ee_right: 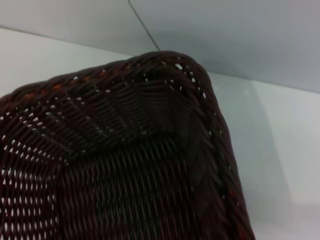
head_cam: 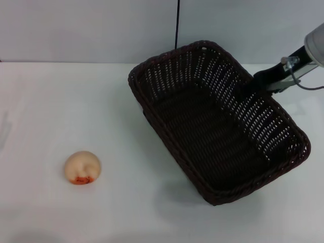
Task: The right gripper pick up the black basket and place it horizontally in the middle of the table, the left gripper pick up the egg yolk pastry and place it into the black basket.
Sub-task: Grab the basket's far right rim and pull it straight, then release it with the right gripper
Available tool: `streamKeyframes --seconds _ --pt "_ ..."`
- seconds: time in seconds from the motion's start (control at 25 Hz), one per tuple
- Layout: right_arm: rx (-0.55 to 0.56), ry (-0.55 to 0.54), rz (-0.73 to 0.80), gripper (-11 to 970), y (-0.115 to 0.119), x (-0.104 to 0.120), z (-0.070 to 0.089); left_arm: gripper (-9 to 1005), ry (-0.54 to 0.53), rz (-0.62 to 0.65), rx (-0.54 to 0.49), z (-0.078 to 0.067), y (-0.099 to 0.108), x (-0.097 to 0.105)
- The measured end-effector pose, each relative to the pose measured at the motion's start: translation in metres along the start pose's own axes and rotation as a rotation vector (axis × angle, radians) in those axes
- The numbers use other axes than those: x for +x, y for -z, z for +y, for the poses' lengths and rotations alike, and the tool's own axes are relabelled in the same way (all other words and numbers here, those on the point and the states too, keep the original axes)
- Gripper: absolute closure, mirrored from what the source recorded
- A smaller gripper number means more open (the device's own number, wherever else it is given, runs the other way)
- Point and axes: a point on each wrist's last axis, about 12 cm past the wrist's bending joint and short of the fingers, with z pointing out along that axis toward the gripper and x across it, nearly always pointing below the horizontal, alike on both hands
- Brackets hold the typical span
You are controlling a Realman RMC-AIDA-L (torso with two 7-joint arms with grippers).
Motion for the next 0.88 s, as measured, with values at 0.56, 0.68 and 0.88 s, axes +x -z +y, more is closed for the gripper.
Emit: streamKeyframes --seconds 0.56,0.68,0.88 --pt "-0.001 0.002 -0.019 522 -0.011 0.003 -0.001 140 -0.001 -0.009 -0.015 0.002 -0.001 -0.001" --pt "0.000 0.018 -0.019 612 -0.010 0.003 0.000 140 -0.001 -0.008 -0.019 0.003 -0.001 -0.001" --pt "0.005 0.052 -0.014 761 -0.012 0.002 0.004 140 -0.002 -0.012 -0.035 0.005 0.002 -0.002"
